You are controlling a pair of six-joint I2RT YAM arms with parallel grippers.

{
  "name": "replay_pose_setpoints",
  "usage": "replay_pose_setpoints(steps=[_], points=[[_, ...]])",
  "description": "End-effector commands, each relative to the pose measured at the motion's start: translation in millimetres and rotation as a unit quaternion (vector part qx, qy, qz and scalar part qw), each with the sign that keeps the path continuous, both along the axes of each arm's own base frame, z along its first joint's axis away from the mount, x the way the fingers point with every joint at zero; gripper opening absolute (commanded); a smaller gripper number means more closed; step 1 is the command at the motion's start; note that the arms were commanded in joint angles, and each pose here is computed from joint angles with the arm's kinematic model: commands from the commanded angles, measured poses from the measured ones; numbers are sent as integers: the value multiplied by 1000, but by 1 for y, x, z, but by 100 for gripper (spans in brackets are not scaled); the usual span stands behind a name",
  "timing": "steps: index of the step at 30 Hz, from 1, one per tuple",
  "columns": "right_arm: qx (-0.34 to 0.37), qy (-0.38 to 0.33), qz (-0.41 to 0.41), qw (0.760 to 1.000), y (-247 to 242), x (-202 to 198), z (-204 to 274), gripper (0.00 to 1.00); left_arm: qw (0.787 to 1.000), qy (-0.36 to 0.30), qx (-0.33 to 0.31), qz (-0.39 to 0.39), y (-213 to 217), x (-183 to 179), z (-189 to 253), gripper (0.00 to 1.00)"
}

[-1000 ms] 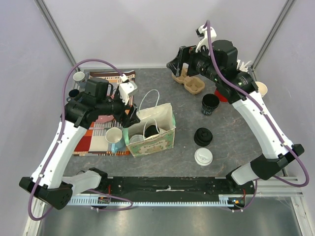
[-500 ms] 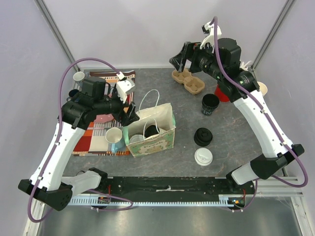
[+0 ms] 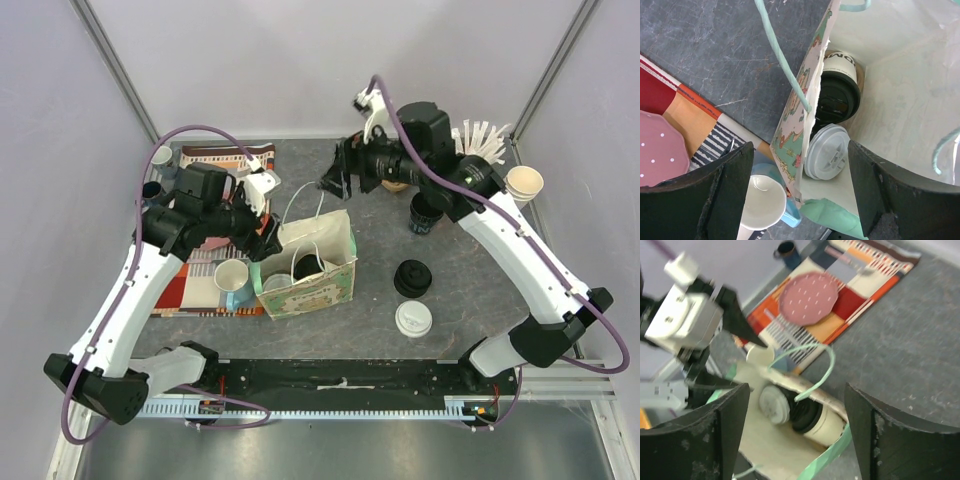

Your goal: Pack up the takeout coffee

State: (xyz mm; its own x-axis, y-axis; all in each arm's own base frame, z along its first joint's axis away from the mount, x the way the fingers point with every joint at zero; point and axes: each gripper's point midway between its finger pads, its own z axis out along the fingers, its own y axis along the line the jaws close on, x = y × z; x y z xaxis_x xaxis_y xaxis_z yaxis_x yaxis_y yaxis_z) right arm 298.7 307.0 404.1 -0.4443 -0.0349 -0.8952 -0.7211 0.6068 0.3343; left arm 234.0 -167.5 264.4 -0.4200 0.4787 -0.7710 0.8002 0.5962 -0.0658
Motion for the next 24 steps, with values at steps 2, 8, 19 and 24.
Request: replay_pose_setpoints(steps=[2,8,19,24], points=[[-46,29,59,997,3,-41,-22,74,999,-38,22,-3,2,19,7,82],[-60,40,76,995,4,-50,-29,52,996,27,41,-69,-9,-5,-36,66],[-132,49,189,972,36,-109,-75,3,996,-57,-26,-58,-22,-18,20,2],[-193,17,227,955,40,-126,-108,0,996,-89,-12,-23,-14,-9,28,2]])
